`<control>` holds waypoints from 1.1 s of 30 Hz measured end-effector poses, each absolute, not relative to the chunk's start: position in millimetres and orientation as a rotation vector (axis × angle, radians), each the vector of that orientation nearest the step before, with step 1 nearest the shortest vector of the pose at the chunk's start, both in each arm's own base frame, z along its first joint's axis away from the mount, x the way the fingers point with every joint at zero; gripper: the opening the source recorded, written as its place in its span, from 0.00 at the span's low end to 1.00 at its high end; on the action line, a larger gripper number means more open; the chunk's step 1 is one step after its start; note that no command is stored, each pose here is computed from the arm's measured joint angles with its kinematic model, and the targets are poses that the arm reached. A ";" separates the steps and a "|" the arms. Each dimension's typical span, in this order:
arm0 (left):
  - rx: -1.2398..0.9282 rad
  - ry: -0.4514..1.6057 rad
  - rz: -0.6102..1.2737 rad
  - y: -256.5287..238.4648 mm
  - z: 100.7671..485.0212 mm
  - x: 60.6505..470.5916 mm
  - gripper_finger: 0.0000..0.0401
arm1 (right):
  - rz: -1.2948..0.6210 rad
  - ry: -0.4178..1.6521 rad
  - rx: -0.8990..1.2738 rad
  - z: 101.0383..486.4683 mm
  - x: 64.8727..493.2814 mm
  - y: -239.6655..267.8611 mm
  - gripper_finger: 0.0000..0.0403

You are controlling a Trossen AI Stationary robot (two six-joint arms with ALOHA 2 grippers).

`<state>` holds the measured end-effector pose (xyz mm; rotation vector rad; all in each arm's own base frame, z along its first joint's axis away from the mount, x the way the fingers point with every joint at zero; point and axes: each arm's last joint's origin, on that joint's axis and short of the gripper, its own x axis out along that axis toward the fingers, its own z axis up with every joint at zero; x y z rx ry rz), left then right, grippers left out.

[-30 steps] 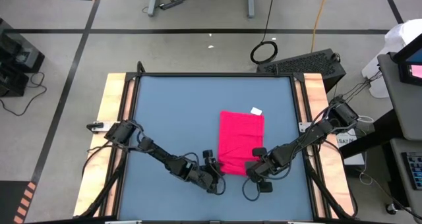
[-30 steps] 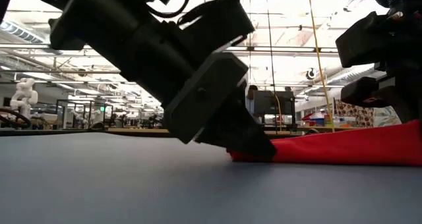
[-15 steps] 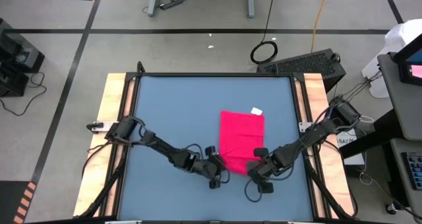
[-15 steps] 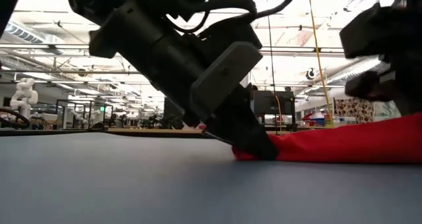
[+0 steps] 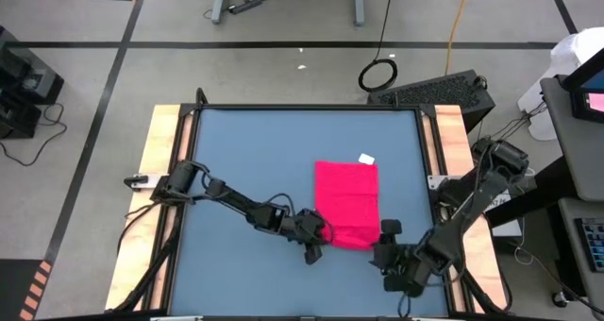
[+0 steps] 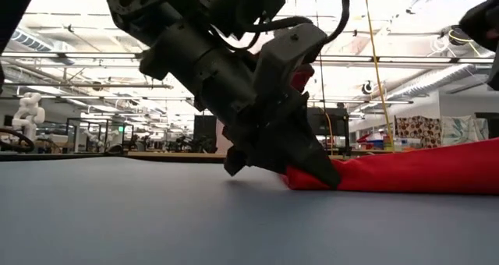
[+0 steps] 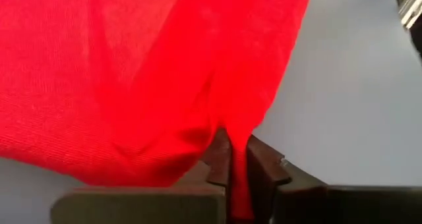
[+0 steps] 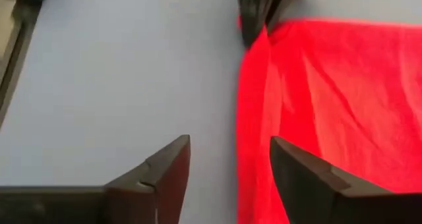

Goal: Roll towel
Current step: Roll the red towel

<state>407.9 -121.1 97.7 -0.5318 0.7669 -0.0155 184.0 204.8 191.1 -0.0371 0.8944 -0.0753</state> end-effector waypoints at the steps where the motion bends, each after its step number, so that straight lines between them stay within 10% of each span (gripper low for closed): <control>1: -0.553 0.772 -0.017 -119.0 97.7 408.6 0.06 | -0.091 0.856 -0.039 186.1 181.6 208.0 0.50; 33: -0.700 0.882 -0.021 -112.4 92.8 405.6 0.07 | -0.280 0.736 -0.171 98.7 173.4 209.0 0.47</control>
